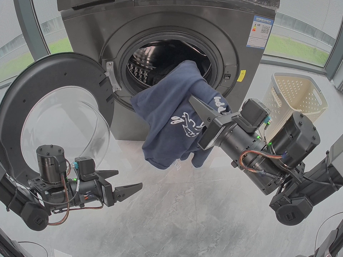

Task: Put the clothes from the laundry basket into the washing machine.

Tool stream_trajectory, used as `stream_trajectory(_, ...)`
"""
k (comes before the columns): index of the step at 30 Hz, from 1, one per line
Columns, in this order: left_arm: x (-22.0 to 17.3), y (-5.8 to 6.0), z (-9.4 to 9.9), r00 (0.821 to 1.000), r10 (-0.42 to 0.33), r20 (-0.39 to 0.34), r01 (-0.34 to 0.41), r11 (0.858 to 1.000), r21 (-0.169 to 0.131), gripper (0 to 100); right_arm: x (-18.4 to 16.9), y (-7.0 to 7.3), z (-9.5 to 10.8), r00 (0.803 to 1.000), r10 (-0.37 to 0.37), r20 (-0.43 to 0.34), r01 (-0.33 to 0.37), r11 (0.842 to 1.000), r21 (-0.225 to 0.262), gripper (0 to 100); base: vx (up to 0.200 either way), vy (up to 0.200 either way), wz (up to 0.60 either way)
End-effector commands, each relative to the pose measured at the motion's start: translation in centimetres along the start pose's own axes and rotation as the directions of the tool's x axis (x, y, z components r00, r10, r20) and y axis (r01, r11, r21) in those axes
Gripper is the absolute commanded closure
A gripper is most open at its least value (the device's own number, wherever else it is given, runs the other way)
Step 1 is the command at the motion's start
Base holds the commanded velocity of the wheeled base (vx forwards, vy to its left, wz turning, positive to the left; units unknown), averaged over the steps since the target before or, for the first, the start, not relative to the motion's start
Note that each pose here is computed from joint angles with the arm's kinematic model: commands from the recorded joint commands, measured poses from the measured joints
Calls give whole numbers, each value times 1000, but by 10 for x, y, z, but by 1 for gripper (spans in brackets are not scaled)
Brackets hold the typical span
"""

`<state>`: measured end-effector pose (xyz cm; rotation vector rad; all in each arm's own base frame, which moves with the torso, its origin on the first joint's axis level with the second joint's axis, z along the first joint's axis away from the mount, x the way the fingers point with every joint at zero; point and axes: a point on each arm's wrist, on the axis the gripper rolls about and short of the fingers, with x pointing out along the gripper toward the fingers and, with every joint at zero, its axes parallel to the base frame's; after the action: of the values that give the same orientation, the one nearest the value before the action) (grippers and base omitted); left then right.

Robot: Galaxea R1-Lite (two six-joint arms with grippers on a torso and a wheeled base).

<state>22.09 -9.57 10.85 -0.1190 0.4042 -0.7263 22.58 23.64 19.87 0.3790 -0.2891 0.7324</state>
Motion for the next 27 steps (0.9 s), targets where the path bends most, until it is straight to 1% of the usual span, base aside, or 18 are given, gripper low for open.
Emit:
stream_trajectory(1,25,10,-5,999,-5,-40,3,999,-33,0,-10,4,8,1000,9,2,-9,1000,4,100,0,0,0)
stream_trajectory(7,38,13,0,999,-8,-31,8,1000,-29,0,-18,10,15,1000,26,0,-26,1000,11,100,0,0,0)
stream_trajectory(13,47,16,-1,999,-17,-38,15,999,-32,0,-19,13,14,999,35,-2,-35,999,16,100,0,0,0)
stream_trajectory(16,51,13,0,999,-39,-38,38,999,-27,0,-21,17,12,999,48,-11,-48,999,21,100,0,0,0)
stream_trajectory(19,57,15,0,998,-43,-39,43,999,-22,0,-20,17,11,999,49,-15,-49,999,20,100,0,0,0)
stream_trajectory(21,62,18,0,998,-51,-30,50,999,-19,0,-20,18,10,999,50,-16,-50,999,20,100,0,0,0)
stream_trajectory(24,70,23,3,998,-60,3,60,998,-12,0,-20,18,9,999,50,-18,-49,999,21,100,0,0,0)
stream_trajectory(27,78,27,2,998,-64,28,64,998,-4,0,-20,17,9,999,49,-19,-49,999,20,100,0,0,0)
